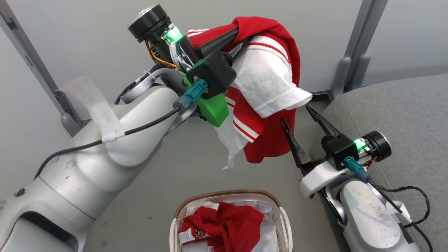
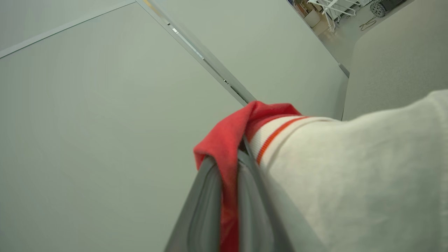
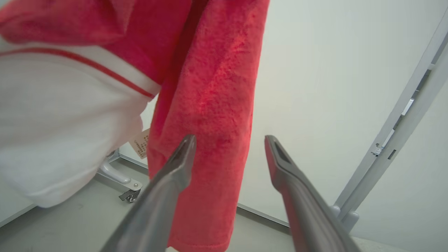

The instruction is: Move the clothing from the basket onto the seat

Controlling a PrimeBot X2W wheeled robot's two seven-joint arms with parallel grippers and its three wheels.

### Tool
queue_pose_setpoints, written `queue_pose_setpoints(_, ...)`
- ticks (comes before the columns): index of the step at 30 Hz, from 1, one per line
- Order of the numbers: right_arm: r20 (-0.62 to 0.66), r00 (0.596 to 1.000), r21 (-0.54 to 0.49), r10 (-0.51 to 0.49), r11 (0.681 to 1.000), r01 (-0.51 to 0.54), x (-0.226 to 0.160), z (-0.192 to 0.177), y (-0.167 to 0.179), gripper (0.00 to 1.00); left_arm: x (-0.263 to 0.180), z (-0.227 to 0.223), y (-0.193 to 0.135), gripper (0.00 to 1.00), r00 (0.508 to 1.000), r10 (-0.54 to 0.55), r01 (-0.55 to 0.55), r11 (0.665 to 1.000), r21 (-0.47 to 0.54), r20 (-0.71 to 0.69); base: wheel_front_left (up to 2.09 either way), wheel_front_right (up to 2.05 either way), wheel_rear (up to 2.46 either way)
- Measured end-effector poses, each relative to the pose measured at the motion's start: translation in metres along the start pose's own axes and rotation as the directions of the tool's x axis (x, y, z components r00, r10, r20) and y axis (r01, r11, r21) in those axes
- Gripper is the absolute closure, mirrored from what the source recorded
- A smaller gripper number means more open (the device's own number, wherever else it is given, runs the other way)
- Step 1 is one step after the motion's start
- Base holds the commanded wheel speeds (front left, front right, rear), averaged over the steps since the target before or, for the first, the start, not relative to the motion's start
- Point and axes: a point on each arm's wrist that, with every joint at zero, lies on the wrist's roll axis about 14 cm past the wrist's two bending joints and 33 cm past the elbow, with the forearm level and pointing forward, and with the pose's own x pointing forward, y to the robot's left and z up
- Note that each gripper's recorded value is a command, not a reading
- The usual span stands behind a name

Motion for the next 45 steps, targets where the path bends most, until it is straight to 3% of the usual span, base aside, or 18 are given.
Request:
queue_pose_setpoints(18,-0.039,0.985,-0.075,0.165,0.983,-0.168,0.044,-0.002,0.037,0.0,0.0,0.012,-0.022,1.0,0.998,-0.052,0.053,0.998,-0.024,0.031,0.0,0.0,0.0)
queue_pose_setpoints(19,-0.046,0.984,-0.074,0.17,0.982,-0.173,0.045,-0.004,0.038,0.24,0.0,0.012,-0.022,1.0,0.998,-0.052,0.053,0.998,-0.029,0.031,0.0,0.0,0.0)
queue_pose_setpoints(20,-0.05,0.984,-0.07,0.173,0.982,-0.176,0.046,-0.004,0.038,0.62,0.0,0.011,-0.023,1.0,0.998,-0.052,0.053,0.998,-0.033,0.03,0.0,0.0,0.0)
queue_pose_setpoints(21,-0.053,0.983,-0.067,0.176,0.982,-0.179,0.047,-0.005,0.039,0.93,-0.001,0.011,-0.023,1.0,0.998,-0.051,0.052,0.998,-0.037,0.028,0.0,0.0,0.0)
queue_pose_setpoints(22,-0.055,0.983,-0.065,0.178,0.981,-0.181,0.048,-0.005,0.039,1.0,-0.001,0.011,-0.022,1.0,0.998,-0.048,0.049,0.998,-0.044,0.027,0.0,0.0,0.0)
queue_pose_setpoints(39,-0.053,0.989,-0.032,0.139,0.989,-0.141,0.045,-0.004,0.029,1.0,-0.038,-0.048,-0.021,1.0,0.99,0.059,-0.088,0.968,-0.234,-0.128,0.0,0.0,0.0)
queue_pose_setpoints(41,-0.05,0.99,-0.028,0.13,0.991,-0.131,0.043,-0.004,0.027,1.0,-0.042,-0.053,-0.023,0.71,0.988,0.073,-0.108,0.958,-0.266,-0.139,0.0,0.0,0.0)
queue_pose_setpoints(42,-0.046,0.991,-0.027,0.124,0.992,-0.126,0.044,-0.003,0.025,1.0,-0.044,-0.055,-0.024,0.42,0.987,0.078,-0.115,0.954,-0.277,-0.142,0.0,0.0,0.0)
queue_pose_setpoints(43,-0.041,0.992,-0.026,0.119,0.992,-0.12,0.044,-0.001,0.023,1.0,-0.046,-0.057,-0.026,0.0,0.986,0.084,-0.123,0.949,-0.291,-0.145,0.0,0.0,0.0)
queue_pose_setpoints(45,-0.034,0.993,-0.025,0.112,0.993,-0.113,0.045,0.0,0.021,1.0,-0.049,-0.06,-0.03,0.0,0.984,0.099,-0.144,0.934,-0.326,-0.151,0.0,0.0,0.0)
